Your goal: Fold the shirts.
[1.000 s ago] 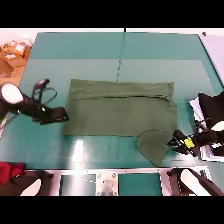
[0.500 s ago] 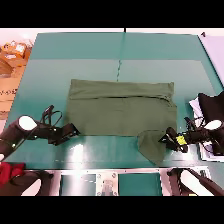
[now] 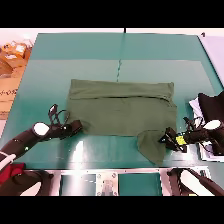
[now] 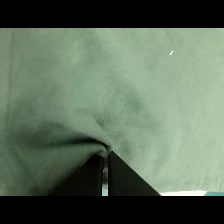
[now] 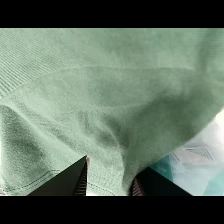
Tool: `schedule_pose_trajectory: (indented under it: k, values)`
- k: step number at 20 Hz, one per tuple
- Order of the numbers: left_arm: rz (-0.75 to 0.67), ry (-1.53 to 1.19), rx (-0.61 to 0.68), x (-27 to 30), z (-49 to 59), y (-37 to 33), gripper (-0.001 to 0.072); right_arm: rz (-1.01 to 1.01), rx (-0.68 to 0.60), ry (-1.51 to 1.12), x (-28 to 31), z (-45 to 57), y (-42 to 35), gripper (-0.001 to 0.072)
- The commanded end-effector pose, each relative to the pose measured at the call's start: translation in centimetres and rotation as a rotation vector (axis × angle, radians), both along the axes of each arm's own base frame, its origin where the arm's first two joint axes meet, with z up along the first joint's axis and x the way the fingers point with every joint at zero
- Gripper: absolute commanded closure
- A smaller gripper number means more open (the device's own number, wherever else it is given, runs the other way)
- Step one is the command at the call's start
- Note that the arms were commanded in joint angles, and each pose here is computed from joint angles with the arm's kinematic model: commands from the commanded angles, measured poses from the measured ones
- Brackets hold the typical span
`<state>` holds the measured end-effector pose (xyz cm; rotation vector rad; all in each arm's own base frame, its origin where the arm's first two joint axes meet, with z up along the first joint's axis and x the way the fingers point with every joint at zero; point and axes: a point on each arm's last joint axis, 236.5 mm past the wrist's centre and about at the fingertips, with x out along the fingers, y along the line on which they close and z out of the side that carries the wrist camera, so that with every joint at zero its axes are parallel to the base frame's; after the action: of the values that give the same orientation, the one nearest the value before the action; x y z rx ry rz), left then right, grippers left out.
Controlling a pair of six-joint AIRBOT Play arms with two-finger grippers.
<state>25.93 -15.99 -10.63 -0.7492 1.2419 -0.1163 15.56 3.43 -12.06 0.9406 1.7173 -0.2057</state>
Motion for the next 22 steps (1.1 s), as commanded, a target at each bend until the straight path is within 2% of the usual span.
schedule_pose_trajectory:
  k: [1,2,3,4,5,9,12,15,18,22]
  values:
    - [-0.099,-0.018,0.013,-0.1,0.7,-1.0,0.0686,-0.020,-0.058,-0.068,1.8,-0.5,-1.2,0.0361]
    - [-0.133,-0.013,0.026,-0.2,0.9,-1.0,0.0686,0.001,-0.047,-0.069,1.7,-0.2,-1.1,0.0361]
    - [-0.156,-0.004,0.033,-0.3,1.2,-0.9,0.0686,0.010,-0.040,-0.066,1.7,0.1,-1.0,0.0397]
    - [-0.164,0.004,0.035,-0.3,1.4,-0.7,0.0686,0.023,-0.041,-0.079,1.9,0.2,-1.1,0.0586]
    - [-0.166,0.009,0.040,-0.1,1.6,-0.2,0.0687,0.033,-0.047,-0.094,2.2,0.3,-1.3,0.0690]
    - [-0.274,0.073,0.129,-1.0,2.3,2.4,0.0687,0.081,-0.067,-0.096,2.4,1.3,-2.1,0.0690]
    - [-0.403,0.138,0.232,-2.5,2.9,4.2,0.0687,0.106,-0.165,0.004,0.0,2.2,-4.3,0.0690]
    - [-0.489,0.203,0.229,-4.6,3.6,4.2,0.0687,0.115,-0.180,-0.032,-0.1,4.0,-4.2,0.0690]
    - [-0.503,0.155,0.236,-3.4,4.6,4.0,0.0687,0.081,-0.177,-0.191,3.0,7.2,-3.7,0.0690]
    - [-0.482,-0.071,0.274,2.9,8.5,3.4,0.0686,0.064,-0.144,-0.456,10.4,12.6,-2.9,0.0690]
